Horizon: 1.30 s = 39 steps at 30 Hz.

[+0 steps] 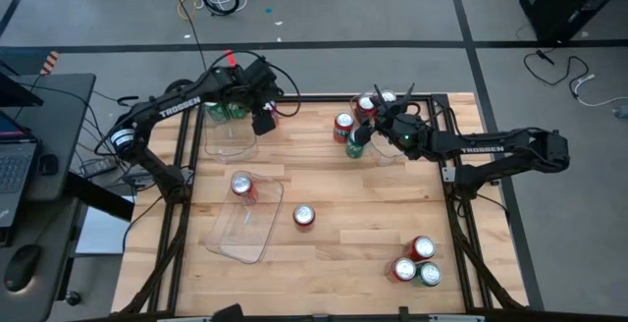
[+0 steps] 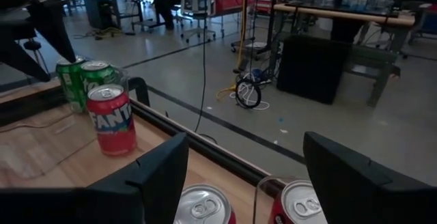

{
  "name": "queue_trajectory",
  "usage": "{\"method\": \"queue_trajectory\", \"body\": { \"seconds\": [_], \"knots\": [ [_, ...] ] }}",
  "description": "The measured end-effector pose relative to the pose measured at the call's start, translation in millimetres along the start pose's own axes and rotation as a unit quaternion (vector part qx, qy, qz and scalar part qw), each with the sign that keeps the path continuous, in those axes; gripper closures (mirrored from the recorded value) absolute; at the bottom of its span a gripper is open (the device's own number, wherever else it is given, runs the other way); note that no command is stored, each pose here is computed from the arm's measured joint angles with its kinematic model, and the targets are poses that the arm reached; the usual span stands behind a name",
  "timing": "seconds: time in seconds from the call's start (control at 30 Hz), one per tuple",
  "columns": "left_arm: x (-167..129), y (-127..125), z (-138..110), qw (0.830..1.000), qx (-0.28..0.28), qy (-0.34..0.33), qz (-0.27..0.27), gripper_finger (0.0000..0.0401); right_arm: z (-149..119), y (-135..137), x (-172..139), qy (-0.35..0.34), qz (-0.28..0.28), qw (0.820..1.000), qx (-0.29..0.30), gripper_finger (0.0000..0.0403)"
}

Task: Sort soda cans
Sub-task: Put the top left red soda can into the bottom transparent bin

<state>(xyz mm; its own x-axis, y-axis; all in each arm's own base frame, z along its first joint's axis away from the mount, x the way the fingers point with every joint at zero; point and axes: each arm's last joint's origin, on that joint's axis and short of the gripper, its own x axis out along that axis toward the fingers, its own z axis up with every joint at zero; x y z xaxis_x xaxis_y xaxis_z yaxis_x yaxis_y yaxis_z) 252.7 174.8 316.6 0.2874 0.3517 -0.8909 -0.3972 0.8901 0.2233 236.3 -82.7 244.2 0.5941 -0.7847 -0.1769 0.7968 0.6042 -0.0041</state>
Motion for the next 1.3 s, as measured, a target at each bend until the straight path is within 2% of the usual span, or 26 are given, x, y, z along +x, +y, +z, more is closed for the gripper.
{"method": "queue_trajectory", "body": {
  "seconds": [0.17,0.3,0.5,0.7,1.3],
  "knots": [
    [3.2,11.8,-2.1,1.0,-0.017,0.001,0.006,0.0115,0.0,0.5,0.0,0.001,0.009,1.0,0.003,0.0128],
    [18.5,26.4,-5.2,0.999,-0.041,0.019,-0.019,0.0094,0.1,1.1,0.0,0.002,0.019,1.0,0.005,0.0128],
    [41.0,42.1,-6.0,0.997,-0.063,0.037,-0.019,0.0091,0.2,1.2,0.0,0.001,0.021,1.0,0.005,0.0128],
    [58.6,45.5,-6.8,0.995,-0.07,0.054,-0.044,0.0091,0.2,1.2,0.0,0.001,0.021,1.0,0.004,0.0128],
    [77.3,50.4,-3.9,0.995,-0.073,0.056,-0.039,0.0091,0.0,1.5,0.0,0.003,0.027,1.0,0.003,0.0128]
  ]
}}
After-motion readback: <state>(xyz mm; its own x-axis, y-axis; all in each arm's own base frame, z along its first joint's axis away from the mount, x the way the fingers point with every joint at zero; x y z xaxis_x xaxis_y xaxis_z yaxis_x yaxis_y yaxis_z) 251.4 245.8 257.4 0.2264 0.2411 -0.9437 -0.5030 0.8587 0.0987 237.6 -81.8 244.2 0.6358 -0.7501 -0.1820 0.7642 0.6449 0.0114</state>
